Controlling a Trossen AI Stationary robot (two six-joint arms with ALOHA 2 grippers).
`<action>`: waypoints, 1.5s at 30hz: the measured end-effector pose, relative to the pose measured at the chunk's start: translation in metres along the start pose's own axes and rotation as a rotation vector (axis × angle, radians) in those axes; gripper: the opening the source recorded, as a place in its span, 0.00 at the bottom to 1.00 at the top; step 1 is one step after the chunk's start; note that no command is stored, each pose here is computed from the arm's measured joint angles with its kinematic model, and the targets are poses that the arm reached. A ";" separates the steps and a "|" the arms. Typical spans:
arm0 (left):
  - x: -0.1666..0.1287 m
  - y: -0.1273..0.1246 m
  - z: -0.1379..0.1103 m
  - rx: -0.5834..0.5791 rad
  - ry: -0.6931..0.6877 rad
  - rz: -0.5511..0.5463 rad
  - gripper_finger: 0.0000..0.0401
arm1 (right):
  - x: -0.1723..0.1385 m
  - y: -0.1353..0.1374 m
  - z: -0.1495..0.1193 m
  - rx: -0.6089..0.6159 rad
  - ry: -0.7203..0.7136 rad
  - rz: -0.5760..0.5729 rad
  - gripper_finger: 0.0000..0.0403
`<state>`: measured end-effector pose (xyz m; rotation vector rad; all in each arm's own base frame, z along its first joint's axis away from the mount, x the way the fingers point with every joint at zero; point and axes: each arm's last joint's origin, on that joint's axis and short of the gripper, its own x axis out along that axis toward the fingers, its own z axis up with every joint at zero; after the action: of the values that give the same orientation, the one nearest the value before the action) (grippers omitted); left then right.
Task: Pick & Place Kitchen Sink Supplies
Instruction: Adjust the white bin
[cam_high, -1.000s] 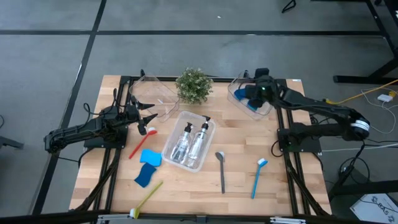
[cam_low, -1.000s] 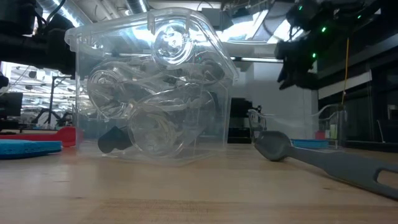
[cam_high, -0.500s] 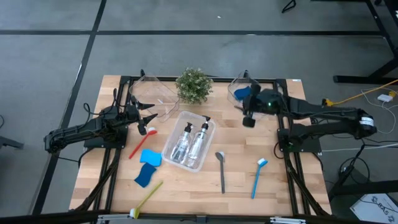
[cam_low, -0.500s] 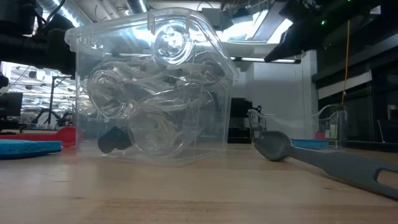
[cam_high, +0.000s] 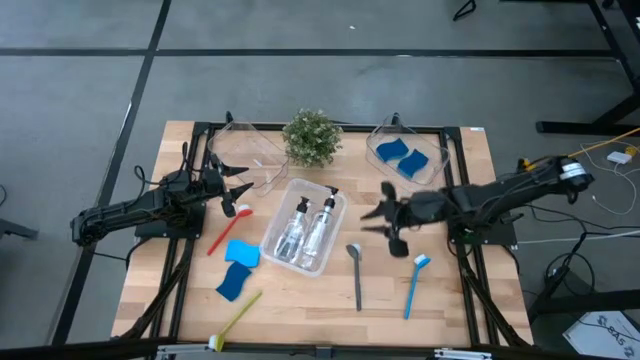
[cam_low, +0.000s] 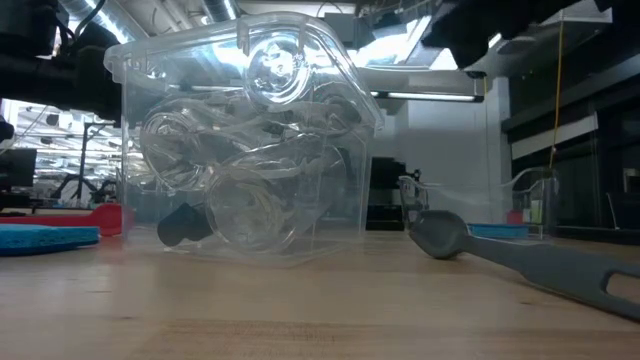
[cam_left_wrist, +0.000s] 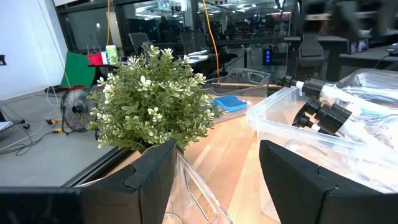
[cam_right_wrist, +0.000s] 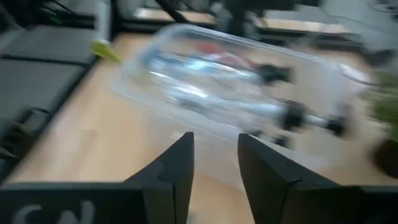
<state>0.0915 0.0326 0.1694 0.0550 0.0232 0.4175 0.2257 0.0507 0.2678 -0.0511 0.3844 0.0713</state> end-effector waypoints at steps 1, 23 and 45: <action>0.000 0.000 0.000 0.000 0.000 0.000 0.56 | 0.004 0.007 0.000 0.011 -0.016 0.027 0.29; 0.000 0.000 0.000 0.000 0.000 -0.001 0.56 | 0.157 0.134 0.009 -0.064 0.009 0.041 0.01; 0.000 0.000 0.000 0.000 0.000 0.000 0.56 | 0.220 0.139 0.008 -0.055 0.130 -0.410 0.00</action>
<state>0.0915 0.0326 0.1694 0.0551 0.0229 0.4174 0.4206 0.2031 0.1874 -0.1888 0.4951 -0.3277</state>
